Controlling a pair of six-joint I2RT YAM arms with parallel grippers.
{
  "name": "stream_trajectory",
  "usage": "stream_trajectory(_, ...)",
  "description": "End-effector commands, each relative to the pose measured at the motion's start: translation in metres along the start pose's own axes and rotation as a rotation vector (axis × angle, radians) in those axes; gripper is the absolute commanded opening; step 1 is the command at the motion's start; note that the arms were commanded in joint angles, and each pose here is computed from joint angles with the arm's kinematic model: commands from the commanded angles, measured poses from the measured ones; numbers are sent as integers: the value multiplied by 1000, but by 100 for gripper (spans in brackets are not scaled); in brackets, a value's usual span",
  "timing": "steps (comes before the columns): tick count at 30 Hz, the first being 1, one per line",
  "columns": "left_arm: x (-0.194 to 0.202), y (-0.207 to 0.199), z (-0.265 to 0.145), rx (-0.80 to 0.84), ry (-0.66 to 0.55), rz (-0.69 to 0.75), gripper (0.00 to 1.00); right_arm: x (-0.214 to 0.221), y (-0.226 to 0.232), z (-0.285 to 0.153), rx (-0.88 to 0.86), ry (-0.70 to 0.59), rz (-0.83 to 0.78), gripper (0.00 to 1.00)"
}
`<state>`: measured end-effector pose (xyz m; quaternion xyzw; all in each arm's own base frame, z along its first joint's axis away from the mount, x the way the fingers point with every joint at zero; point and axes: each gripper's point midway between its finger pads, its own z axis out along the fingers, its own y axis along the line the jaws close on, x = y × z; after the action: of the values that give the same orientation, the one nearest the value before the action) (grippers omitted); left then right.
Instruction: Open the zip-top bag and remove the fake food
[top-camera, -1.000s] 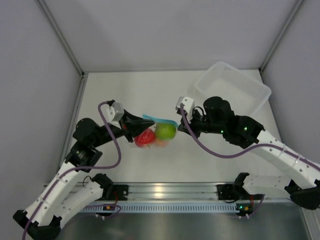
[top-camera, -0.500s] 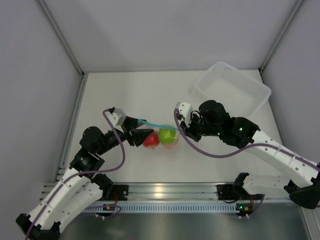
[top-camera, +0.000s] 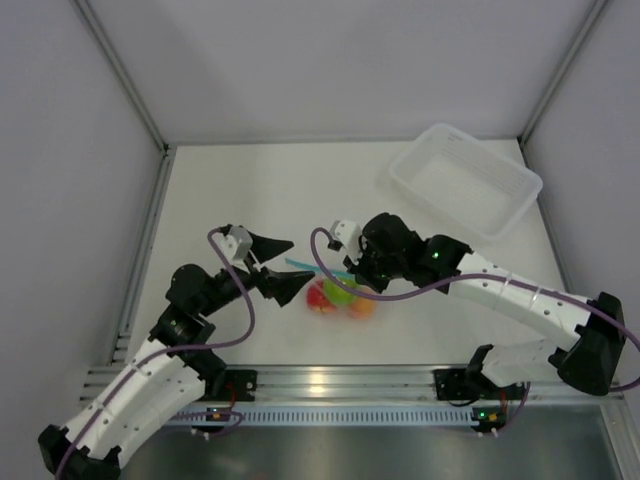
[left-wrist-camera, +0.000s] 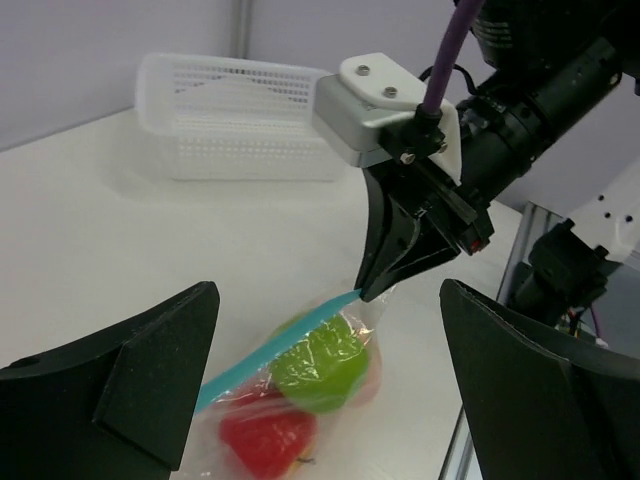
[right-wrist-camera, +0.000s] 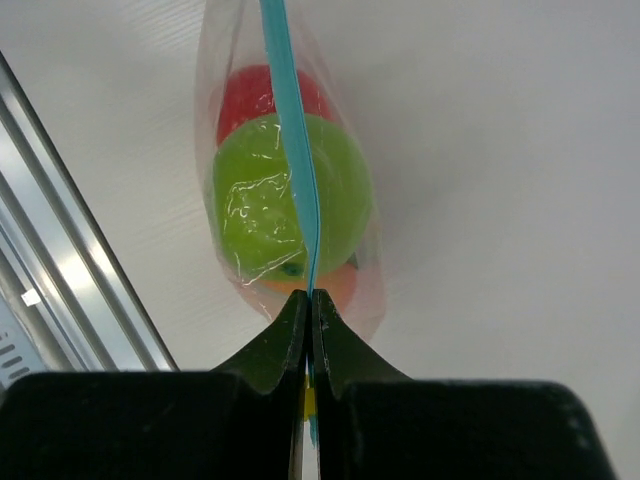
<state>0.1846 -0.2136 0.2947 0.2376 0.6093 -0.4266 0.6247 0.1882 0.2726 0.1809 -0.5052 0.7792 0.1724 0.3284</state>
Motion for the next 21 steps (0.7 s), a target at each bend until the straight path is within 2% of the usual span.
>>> stream_trajectory(1, -22, -38, 12, 251, -56, 88, 98, -16, 7, -9, -11, -43, 1, 0)
stream_trajectory(3, -13, -40, 23, 310, -14, 125, 94, -14, 12, -14, -29, -44, -5, 0)
stream_trajectory(4, -8, -53, 21, 408, 7, 147, 94, -17, 13, -19, -33, -57, -16, 0)
stream_trajectory(5, -15, -58, 25, 448, -9, 177, 94, -17, 14, -22, -31, -64, -19, 0)
stream_trajectory(7, -5, -57, 35, 487, 36, 175, 95, -21, 15, -31, -27, -90, -25, 0)
stream_trajectory(14, 32, -41, 63, 529, 176, 116, 98, -23, 19, -43, -41, -129, -51, 0)
stream_trajectory(21, 49, -46, 68, 592, 240, 54, 91, -29, 18, -46, -27, -161, -58, 0)
